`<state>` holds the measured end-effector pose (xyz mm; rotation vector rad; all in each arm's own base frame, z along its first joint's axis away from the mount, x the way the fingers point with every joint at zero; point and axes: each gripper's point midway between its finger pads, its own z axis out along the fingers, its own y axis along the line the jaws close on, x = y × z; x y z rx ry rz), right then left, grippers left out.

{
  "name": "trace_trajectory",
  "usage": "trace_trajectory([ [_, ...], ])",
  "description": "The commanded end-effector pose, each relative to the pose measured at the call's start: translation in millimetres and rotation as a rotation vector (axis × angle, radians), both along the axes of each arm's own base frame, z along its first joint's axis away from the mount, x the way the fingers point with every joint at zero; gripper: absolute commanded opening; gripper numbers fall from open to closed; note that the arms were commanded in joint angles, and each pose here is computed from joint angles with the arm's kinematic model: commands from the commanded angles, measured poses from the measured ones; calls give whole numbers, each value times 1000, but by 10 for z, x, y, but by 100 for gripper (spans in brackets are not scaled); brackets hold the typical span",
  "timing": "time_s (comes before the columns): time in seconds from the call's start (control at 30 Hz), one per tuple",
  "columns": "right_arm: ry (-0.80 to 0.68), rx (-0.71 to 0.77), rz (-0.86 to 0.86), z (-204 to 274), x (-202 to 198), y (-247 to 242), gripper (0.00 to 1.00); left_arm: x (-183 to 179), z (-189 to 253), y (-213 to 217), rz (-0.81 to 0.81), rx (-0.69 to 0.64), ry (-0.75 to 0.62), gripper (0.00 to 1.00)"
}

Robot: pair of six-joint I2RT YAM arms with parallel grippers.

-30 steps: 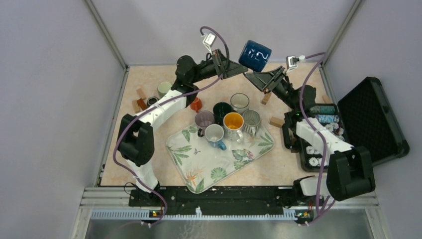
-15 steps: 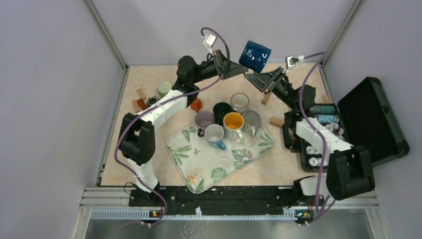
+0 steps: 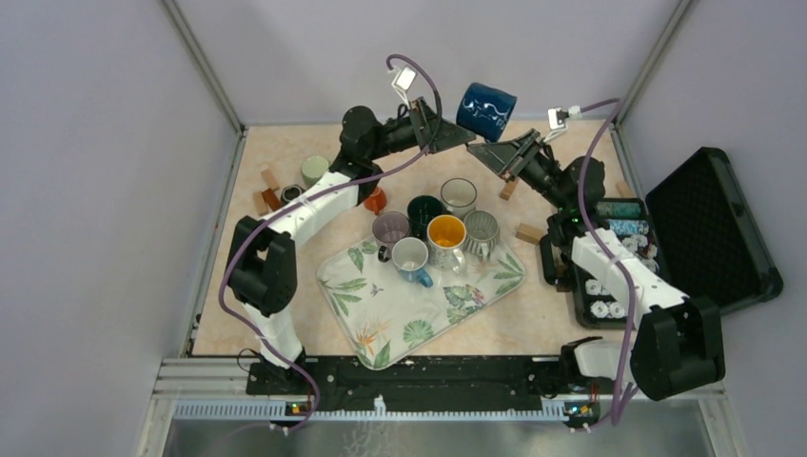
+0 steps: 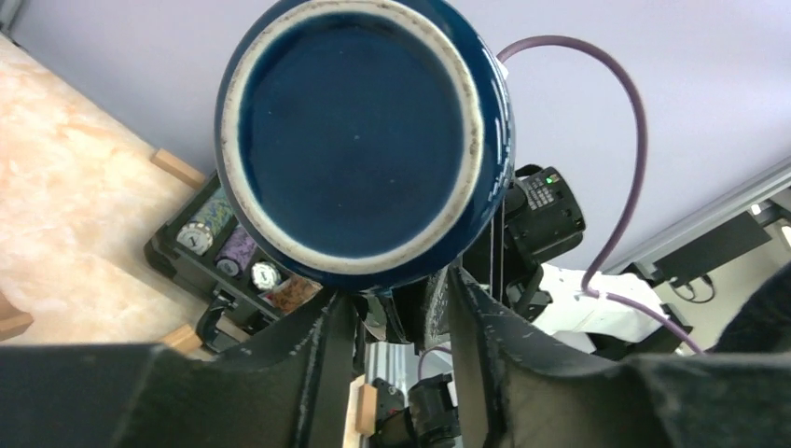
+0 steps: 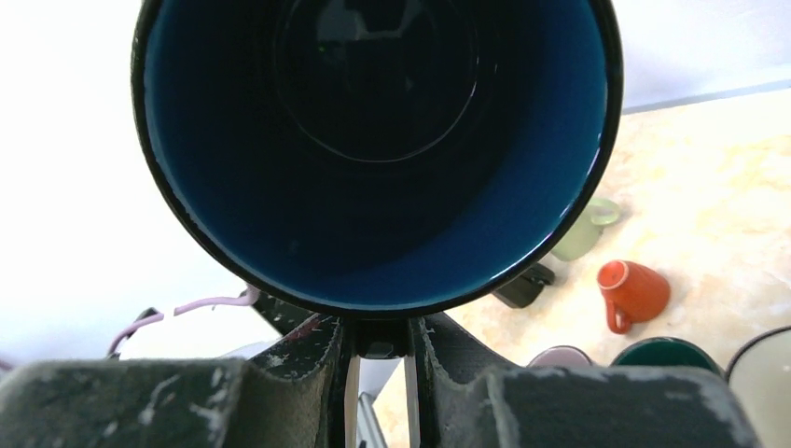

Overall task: Turn the mug right side up
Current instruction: Turn over the cup at the center of the board.

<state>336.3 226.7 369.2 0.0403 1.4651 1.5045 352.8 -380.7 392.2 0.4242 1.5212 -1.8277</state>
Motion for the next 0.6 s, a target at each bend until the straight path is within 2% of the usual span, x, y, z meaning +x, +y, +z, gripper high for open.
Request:
trace_trajectory([
  [0.0, -135, -57, -84, 354, -46, -56, 0, -89, 204, 34, 20, -32, -135, 52],
  [0.03, -139, -65, -92, 357, -49, -59, 0, -83, 188, 36, 25, -27, -133, 57],
  [0.2, -137, -116, -129, 316, -43, -76, 0, -71, 88, 43, 40, -2, -127, 70],
  [0.57, -120, -232, -213, 236, -34, -158, 0, 27, -189, 119, 148, 126, -135, 85],
])
